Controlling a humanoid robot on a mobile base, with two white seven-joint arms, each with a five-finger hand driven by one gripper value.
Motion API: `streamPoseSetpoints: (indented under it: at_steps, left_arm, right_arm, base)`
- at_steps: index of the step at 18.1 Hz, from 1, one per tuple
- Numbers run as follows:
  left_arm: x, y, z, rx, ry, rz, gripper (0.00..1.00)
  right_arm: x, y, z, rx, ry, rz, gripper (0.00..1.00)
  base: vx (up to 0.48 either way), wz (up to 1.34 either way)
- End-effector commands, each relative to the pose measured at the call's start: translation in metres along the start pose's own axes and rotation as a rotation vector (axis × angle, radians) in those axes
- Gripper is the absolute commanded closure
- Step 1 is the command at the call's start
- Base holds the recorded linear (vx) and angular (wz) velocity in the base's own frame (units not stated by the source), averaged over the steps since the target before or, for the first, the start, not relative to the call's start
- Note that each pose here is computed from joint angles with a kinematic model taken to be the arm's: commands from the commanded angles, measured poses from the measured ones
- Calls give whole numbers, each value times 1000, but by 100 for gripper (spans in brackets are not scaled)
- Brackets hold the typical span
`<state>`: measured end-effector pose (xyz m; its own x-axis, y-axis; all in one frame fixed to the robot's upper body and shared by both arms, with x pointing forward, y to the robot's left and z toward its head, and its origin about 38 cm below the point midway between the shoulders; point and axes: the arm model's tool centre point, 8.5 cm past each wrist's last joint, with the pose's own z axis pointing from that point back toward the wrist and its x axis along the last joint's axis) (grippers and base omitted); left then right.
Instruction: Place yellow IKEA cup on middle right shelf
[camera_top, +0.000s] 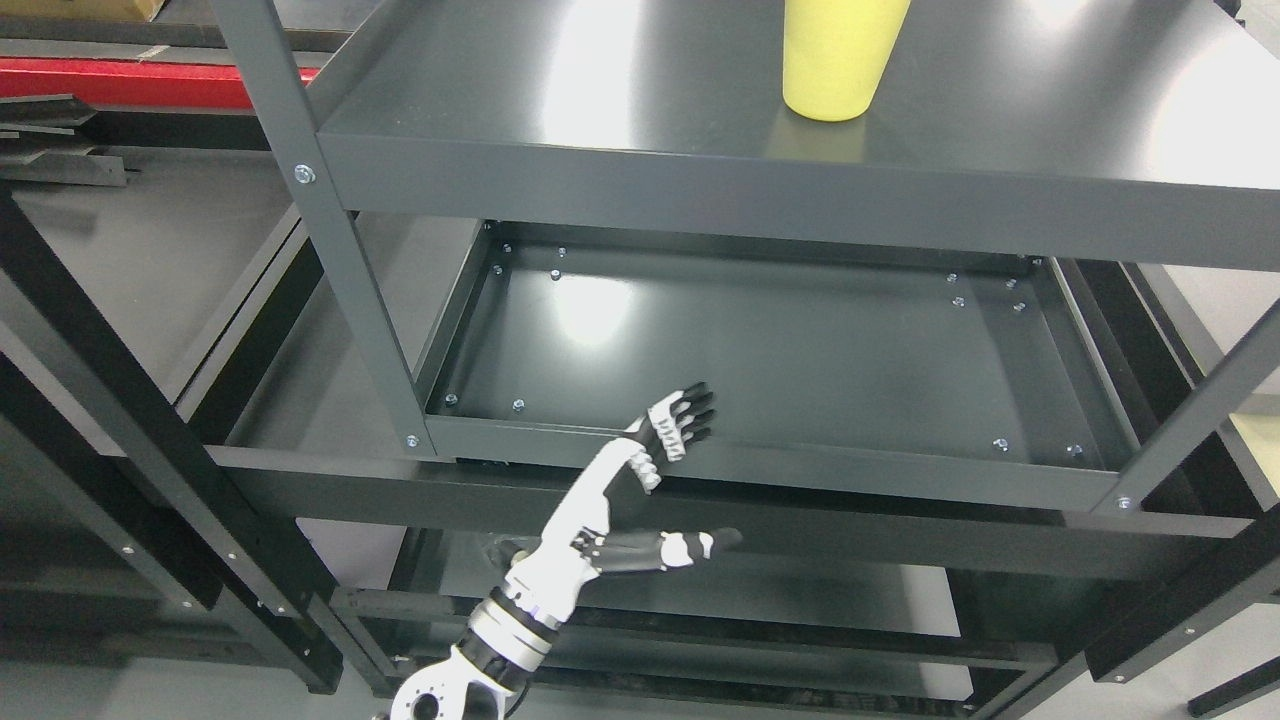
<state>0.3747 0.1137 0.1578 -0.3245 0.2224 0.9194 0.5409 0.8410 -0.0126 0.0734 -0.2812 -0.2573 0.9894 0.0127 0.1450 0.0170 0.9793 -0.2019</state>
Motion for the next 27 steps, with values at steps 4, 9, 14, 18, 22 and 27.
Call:
streamPoseSetpoints:
  at_steps: [4, 9, 14, 18, 22, 27]
  left_arm:
    - [27, 49, 33, 223, -39, -95, 2]
    - [23, 46, 33, 205, 1, -186, 2]
    - [21, 60, 38, 249, 82, -247, 2]
    - [26, 69, 40, 272, 69, -261, 2]
    - [31, 68, 36, 256, 36, -269, 2]
    - [29, 63, 35, 240, 37, -263, 2]
  right_arm:
    - [-9, -10, -1, -12, 15, -3, 1]
    - [-9, -10, -1, -12, 15, -3, 1]
    - [-9, -10, -1, -12, 15, -3, 1]
    - [-9, -10, -1, -12, 15, -3, 1]
    - [-9, -10, -1, -12, 15, -3, 1]
    - [-9, -10, -1, -12, 15, -3, 1]
  base:
    - [0, 0]
    - [0, 0]
    - [0, 0]
    - [0, 0]
    - [0, 0]
    - [0, 0]
